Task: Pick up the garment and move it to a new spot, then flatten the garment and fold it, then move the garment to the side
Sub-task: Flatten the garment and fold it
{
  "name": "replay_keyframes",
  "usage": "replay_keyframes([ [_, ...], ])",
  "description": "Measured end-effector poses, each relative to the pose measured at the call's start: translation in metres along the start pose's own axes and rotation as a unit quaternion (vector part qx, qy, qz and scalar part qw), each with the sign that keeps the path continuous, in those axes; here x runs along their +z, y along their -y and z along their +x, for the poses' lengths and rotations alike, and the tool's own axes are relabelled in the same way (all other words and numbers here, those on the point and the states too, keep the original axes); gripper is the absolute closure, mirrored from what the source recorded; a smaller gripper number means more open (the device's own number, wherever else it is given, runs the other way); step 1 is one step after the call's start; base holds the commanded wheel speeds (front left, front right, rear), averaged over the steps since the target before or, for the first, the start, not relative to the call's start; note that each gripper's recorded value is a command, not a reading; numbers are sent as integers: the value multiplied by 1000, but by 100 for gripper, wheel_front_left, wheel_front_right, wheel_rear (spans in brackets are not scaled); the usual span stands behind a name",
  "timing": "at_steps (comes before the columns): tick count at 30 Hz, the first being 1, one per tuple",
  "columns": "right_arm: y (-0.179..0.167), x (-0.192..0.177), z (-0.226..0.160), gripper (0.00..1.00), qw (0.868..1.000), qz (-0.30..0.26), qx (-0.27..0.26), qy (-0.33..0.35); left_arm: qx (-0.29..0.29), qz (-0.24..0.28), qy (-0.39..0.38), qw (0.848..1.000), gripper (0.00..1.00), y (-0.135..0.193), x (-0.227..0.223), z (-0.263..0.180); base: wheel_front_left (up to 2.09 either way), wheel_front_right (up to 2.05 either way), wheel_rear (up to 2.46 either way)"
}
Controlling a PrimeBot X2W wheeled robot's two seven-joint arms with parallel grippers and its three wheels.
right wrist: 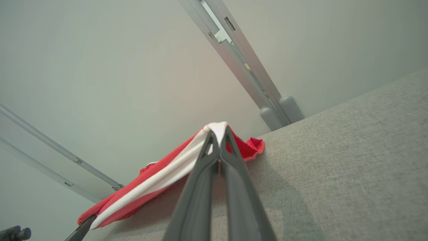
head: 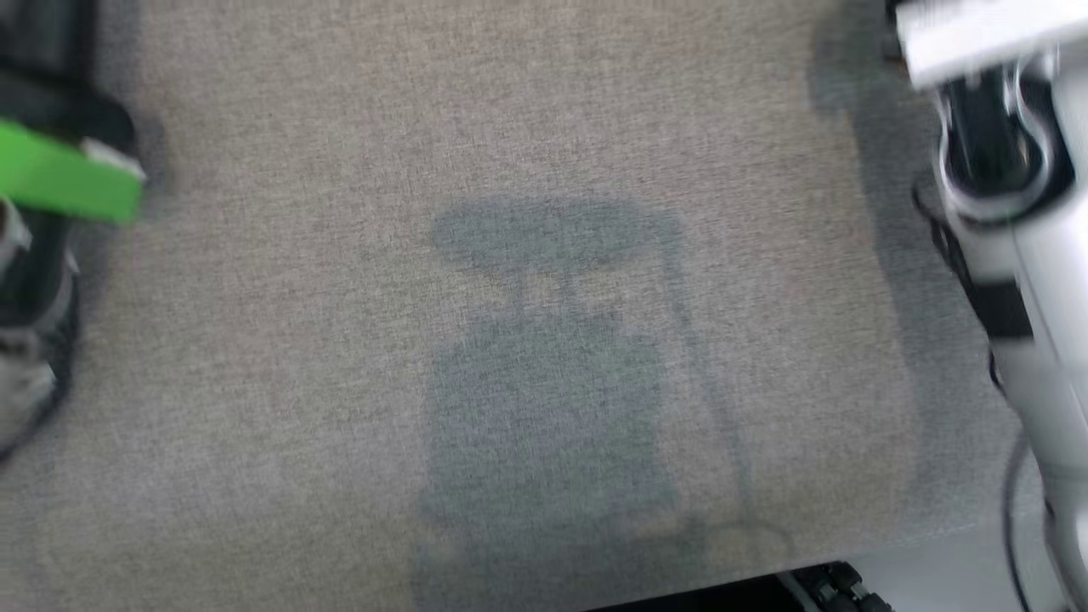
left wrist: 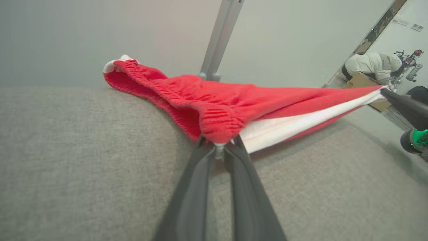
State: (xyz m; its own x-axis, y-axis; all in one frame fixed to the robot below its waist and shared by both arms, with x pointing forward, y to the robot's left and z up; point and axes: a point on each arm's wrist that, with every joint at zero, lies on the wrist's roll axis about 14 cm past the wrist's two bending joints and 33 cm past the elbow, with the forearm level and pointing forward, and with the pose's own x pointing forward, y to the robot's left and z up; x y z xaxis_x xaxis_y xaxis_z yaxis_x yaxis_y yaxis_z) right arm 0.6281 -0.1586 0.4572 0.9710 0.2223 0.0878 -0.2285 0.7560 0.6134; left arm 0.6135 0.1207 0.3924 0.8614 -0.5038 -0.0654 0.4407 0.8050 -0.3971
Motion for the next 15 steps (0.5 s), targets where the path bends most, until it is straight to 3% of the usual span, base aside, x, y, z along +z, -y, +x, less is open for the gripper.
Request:
replay_keyframes([
  [6, 11, -14, -93, 100, 996, -14, -36, -81, -8, -49, -44, 998, 100, 46, -31, -70, 0, 0, 0],
  [10, 3, -17, -155, 100, 991, -1, -59, -122, 17, -92, -75, 993, 100, 77, -51, -126, 0, 0, 0],
  [15, -19, 9, -222, 100, 990, 22, -77, -120, 66, -139, -89, 984, 100, 108, -58, -189, 0, 0, 0],
])
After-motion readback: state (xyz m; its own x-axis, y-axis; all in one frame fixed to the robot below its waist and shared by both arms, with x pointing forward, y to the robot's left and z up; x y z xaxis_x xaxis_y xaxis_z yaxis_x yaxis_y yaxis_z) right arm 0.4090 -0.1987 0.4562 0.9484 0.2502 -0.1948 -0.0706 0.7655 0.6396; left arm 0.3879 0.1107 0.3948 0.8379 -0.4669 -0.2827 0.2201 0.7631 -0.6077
